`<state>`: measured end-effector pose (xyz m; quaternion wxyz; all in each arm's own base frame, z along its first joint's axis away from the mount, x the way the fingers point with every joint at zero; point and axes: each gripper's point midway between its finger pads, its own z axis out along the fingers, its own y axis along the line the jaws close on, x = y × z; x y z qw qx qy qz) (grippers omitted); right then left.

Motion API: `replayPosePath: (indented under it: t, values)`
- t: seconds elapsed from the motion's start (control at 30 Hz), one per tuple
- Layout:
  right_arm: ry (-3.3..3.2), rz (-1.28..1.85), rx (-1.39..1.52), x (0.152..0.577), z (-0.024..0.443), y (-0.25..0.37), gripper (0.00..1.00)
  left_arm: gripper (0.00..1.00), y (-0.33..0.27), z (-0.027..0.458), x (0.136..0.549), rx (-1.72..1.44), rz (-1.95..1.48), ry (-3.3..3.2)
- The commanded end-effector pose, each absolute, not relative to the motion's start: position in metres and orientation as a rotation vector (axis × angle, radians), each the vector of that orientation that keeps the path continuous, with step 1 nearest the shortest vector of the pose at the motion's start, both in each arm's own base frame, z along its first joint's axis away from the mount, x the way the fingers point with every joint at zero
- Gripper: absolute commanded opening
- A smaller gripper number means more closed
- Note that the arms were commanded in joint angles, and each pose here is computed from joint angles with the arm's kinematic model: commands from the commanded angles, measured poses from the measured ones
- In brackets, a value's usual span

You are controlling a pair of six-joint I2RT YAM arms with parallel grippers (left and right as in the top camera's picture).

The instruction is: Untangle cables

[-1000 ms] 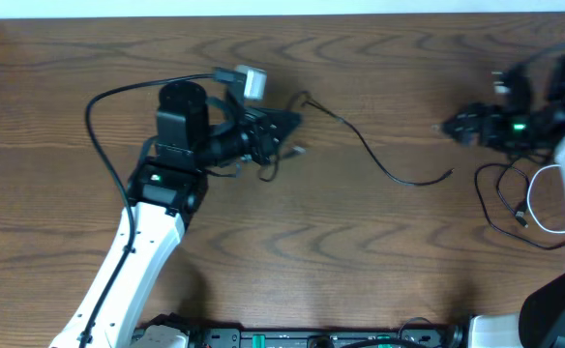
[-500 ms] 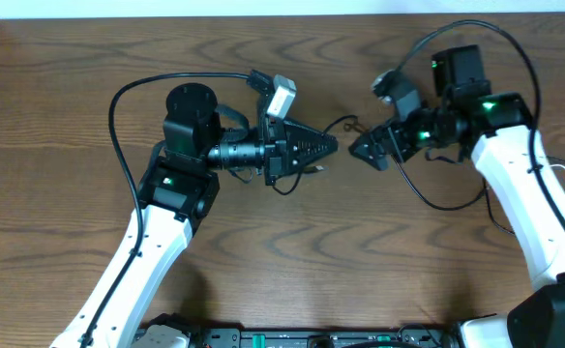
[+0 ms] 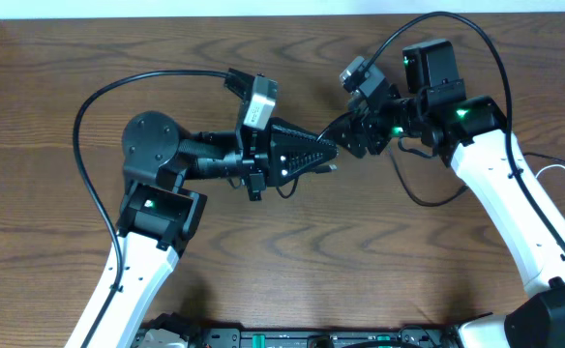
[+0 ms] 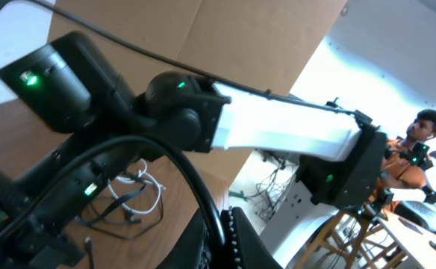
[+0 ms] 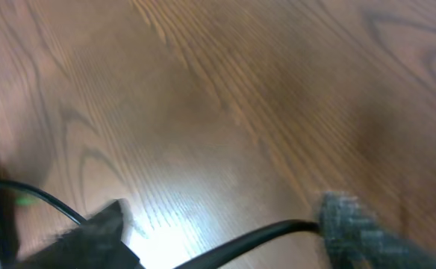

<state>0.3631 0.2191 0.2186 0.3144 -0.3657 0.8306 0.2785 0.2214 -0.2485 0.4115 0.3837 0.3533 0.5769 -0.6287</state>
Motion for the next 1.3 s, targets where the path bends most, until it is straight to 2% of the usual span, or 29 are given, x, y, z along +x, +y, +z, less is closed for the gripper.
replayPosePath:
  t: [0.0,0.1,0.2,0.37,0.53,0.73,0.83,1.0,1.07,1.27]
  values:
    - [2.158,0.752,-0.985,0.363,0.224,0.225,0.54,0.08,-0.245,0.427,0.209,0.914,-1.623,1.441]
    - [2.159,0.75,-0.984,0.363,0.224,0.225,0.42,0.08,-0.244,0.429,0.208,0.92,-1.617,1.429]
    - [2.166,0.738,-0.981,0.363,0.223,0.224,0.15,0.08,-0.241,0.43,0.212,0.905,-1.603,1.43]
    - [2.194,0.757,-0.958,0.361,0.221,0.223,0.01,0.08,-0.226,0.424,0.233,0.833,-1.553,1.47]
    - [2.172,0.904,-0.965,0.348,0.229,0.235,0.01,0.08,-0.216,0.392,0.274,0.632,-1.508,1.634]
    - [2.083,1.125,-1.016,0.327,0.247,0.251,0.01,0.08,-0.195,0.314,0.336,0.178,-1.3,1.973]
    - [2.052,1.185,-1.03,0.321,0.252,0.255,0.01,0.08,-0.188,0.282,0.344,0.095,-1.234,2.089]
    - [2.019,1.189,-1.031,0.325,0.257,0.257,0.01,0.08,-0.188,0.263,0.341,0.088,-1.222,2.161]
    - [2.017,1.161,-0.981,0.336,0.262,0.256,0.01,0.39,-0.187,0.256,0.337,0.08,-1.218,2.2]
    - [2.067,0.991,-0.709,0.389,0.269,0.23,0.01,0.57,-0.183,0.231,0.32,0.156,-1.159,2.304]
